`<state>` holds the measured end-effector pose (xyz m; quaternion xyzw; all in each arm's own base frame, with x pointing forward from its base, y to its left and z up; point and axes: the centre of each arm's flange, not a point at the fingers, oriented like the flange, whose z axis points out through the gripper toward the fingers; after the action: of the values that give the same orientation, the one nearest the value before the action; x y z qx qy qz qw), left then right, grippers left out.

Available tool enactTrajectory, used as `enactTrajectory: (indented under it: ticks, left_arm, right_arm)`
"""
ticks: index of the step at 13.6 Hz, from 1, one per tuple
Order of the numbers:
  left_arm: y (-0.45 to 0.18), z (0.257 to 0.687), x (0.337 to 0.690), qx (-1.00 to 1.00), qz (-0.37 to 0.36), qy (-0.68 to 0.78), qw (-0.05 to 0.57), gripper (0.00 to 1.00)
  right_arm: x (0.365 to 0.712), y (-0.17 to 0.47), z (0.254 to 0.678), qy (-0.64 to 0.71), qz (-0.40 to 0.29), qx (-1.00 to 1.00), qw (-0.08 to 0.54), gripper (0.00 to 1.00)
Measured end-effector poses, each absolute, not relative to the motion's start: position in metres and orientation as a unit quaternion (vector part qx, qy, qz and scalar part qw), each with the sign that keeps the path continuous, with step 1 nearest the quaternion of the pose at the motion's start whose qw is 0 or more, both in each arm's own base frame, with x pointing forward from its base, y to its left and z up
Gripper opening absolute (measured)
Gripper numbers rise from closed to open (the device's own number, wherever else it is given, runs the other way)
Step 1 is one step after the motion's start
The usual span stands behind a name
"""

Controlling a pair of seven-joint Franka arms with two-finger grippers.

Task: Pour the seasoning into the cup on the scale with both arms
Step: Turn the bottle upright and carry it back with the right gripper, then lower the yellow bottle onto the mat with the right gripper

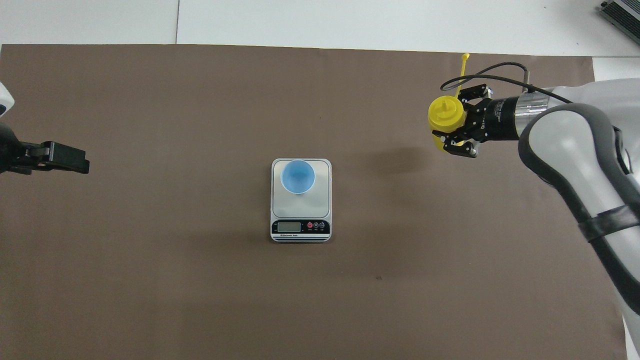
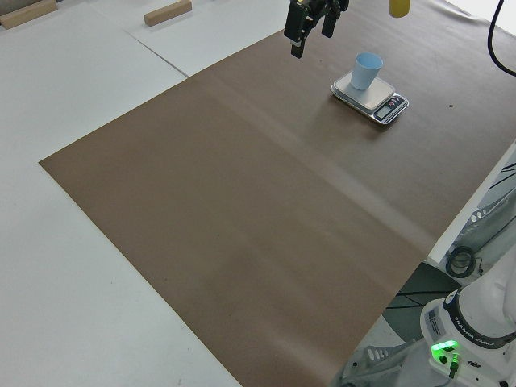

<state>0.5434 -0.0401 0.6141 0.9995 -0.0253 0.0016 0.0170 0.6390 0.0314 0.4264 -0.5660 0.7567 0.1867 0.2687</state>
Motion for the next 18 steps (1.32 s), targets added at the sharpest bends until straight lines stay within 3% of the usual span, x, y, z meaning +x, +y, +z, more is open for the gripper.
enactTrajectory:
  ticks: [6,11,18]
  left_arm:
    - [-0.040,0.614,0.543,1.000,0.002,-0.025,0.017,1.00]
    - [-0.040,0.614,0.543,1.000,0.002,-0.025,0.017,1.00]
    - [-0.040,0.614,0.543,1.000,0.002,-0.025,0.017,1.00]
  right_arm:
    - [0.617,-0.044,0.406,0.719,0.244,-0.572,0.310,0.47]
    - [0.603,-0.072,0.390,0.706,0.288,-0.547,0.345,0.47]
    - [0.597,-0.098,0.335,0.709,0.320,-0.524,0.348,0.47]
